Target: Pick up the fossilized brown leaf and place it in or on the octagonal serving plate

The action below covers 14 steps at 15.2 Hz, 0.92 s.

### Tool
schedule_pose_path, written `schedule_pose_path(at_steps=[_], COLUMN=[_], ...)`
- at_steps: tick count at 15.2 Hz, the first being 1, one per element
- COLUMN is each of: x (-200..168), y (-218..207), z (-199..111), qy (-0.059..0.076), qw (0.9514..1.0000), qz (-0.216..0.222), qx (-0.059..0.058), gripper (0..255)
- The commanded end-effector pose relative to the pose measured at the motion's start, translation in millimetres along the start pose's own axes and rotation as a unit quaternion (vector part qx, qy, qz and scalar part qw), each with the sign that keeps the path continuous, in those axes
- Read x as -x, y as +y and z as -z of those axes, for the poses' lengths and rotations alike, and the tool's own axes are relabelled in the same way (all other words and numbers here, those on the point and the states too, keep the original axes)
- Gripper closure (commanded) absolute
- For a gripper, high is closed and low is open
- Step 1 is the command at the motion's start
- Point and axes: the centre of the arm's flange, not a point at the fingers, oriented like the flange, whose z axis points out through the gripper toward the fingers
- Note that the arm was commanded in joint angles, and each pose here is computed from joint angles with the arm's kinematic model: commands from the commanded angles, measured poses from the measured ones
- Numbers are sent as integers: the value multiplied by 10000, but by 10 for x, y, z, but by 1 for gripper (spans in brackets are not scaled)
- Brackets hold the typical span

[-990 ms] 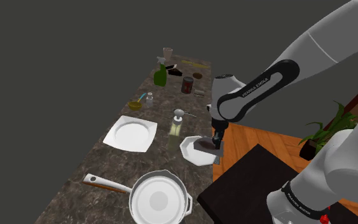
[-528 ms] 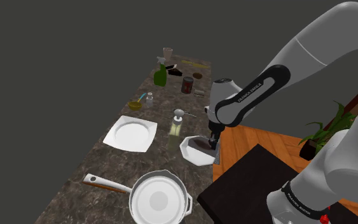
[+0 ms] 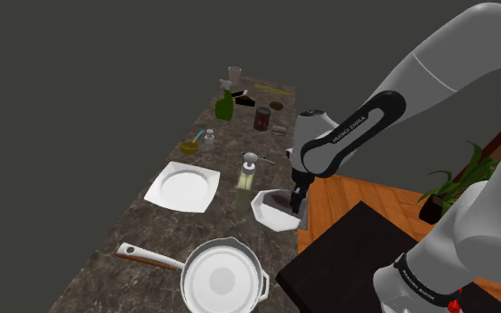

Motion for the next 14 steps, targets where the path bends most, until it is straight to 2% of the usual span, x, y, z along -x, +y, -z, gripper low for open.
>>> schedule_pose_path(at_steps=[1, 2, 6, 14], x=[0, -2, -2, -2], y=[0, 0, 0, 0], z=[0, 0, 500, 500], qy=[0, 0, 0, 0], qw=[10000, 10000, 10000, 10000], qz=[0, 0, 0, 0], qx=[0, 0, 0, 0], gripper=[0, 0, 0, 0])
